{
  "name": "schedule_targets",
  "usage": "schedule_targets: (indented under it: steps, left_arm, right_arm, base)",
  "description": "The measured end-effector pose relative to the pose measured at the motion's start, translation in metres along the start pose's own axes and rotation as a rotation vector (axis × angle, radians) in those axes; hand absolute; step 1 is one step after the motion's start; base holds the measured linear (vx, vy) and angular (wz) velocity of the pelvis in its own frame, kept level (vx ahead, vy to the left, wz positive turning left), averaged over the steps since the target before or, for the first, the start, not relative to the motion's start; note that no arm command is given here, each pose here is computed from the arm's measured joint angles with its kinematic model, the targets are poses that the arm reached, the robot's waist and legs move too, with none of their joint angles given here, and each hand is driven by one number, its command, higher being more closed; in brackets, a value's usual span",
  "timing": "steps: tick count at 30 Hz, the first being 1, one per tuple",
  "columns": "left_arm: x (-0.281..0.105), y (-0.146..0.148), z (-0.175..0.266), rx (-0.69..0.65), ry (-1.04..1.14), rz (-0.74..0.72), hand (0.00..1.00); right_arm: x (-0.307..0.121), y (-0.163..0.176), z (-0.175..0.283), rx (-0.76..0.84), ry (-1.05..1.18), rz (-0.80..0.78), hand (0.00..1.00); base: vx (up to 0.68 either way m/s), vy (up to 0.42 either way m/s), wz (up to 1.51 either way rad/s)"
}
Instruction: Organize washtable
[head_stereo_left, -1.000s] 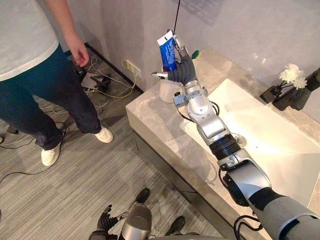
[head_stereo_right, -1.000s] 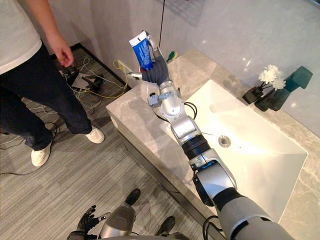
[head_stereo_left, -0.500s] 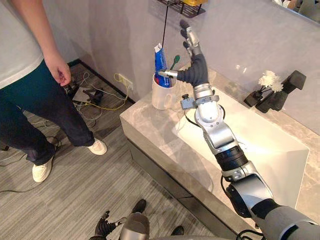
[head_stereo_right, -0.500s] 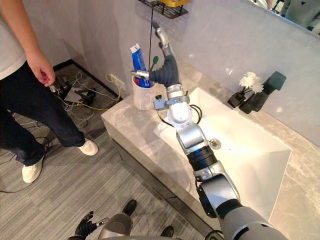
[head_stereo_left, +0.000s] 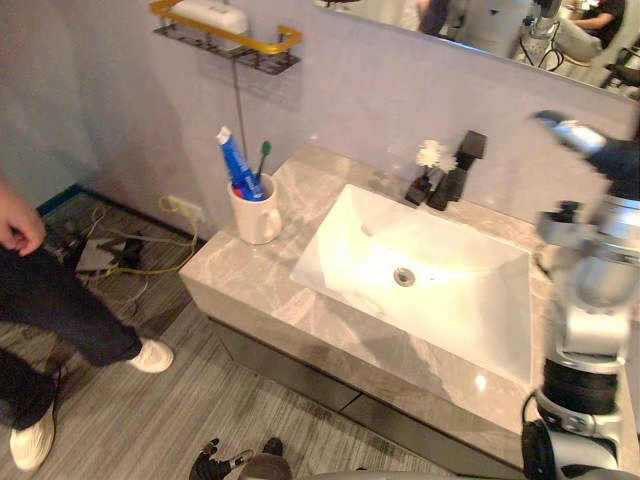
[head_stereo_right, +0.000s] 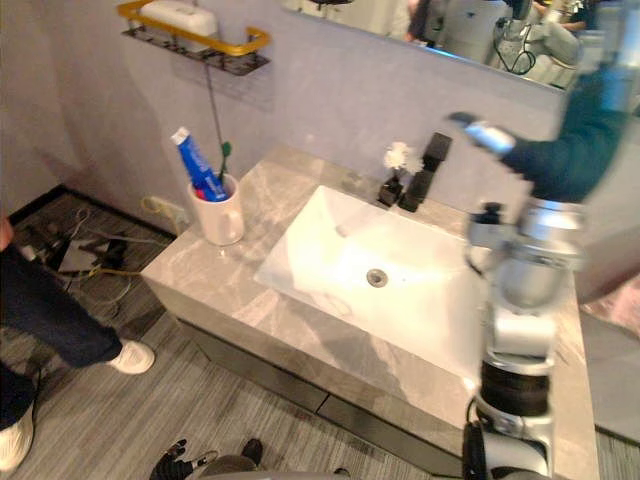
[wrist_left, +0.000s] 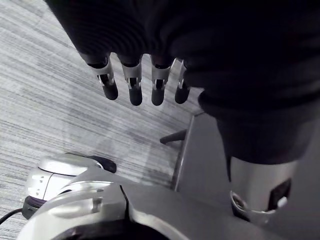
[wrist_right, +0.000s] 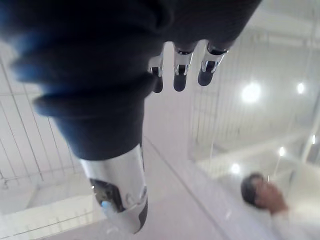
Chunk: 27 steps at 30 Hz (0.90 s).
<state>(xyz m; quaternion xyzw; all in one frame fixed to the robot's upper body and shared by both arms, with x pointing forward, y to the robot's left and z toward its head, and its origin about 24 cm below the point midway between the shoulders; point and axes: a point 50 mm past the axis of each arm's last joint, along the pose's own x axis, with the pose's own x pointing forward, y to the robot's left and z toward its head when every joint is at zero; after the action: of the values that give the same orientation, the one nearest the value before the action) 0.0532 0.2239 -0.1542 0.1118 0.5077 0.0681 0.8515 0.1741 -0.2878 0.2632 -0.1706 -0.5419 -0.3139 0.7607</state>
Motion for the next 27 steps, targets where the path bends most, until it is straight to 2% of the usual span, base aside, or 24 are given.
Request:
schedule_targets:
  steps: [4,7,10,12,13,15,20,23,27]
  left_arm:
    - [-0.001,-0.004,-0.004,-0.005,0.018,-0.018,0.00]
    - [-0.001,-0.005,-0.005,-0.029,0.021,-0.016,0.00]
    - [-0.001,-0.007,-0.005,-0.083,0.026,0.000,0.00]
    - [-0.001,-0.007,-0.004,-0.099,0.023,0.005,0.00]
    - [-0.001,-0.007,-0.001,-0.134,0.010,0.020,0.00]
    - [0.000,-0.008,0.002,-0.156,0.000,0.023,0.00]
    - [0.002,-0.018,0.013,-0.261,-0.025,0.036,0.00]
    - [0.003,-0.038,0.023,-0.319,-0.038,-0.004,0.00]
    - [0.003,-0.043,0.027,-0.327,-0.049,-0.019,0.00]
  right_arm:
    - [-0.025,-0.043,-0.016,-0.191,0.148,-0.065,0.00]
    - [-0.069,-0.076,-0.033,-0.361,0.383,-0.095,0.00]
    - [-0.137,-0.109,-0.045,-0.551,0.719,-0.179,0.00]
    - [-0.160,-0.118,-0.046,-0.596,0.828,-0.232,0.00]
    - [-0.200,-0.128,-0.045,-0.638,1.002,-0.315,0.00]
    - [-0.227,-0.133,-0.042,-0.648,1.113,-0.383,0.00]
    - [-0.326,-0.146,-0.028,-0.615,1.543,-0.586,0.00]
    - [-0.364,-0.149,-0.015,-0.580,1.713,-0.664,0.00]
    - [-0.406,-0.142,0.003,-0.478,1.916,-0.715,0.00]
  base:
    - [0.01,0.009,-0.23]
    - [0.04,0.008,-0.31]
    - [0.07,0.014,-0.23]
    - [0.04,0.021,-0.27]
    - [0.02,0.028,-0.27]
    - [0.01,0.022,-0.18]
    - [-0.03,0.026,-0.35]
    - [0.03,0.013,-0.01]
    - [0.05,0.012,-0.02]
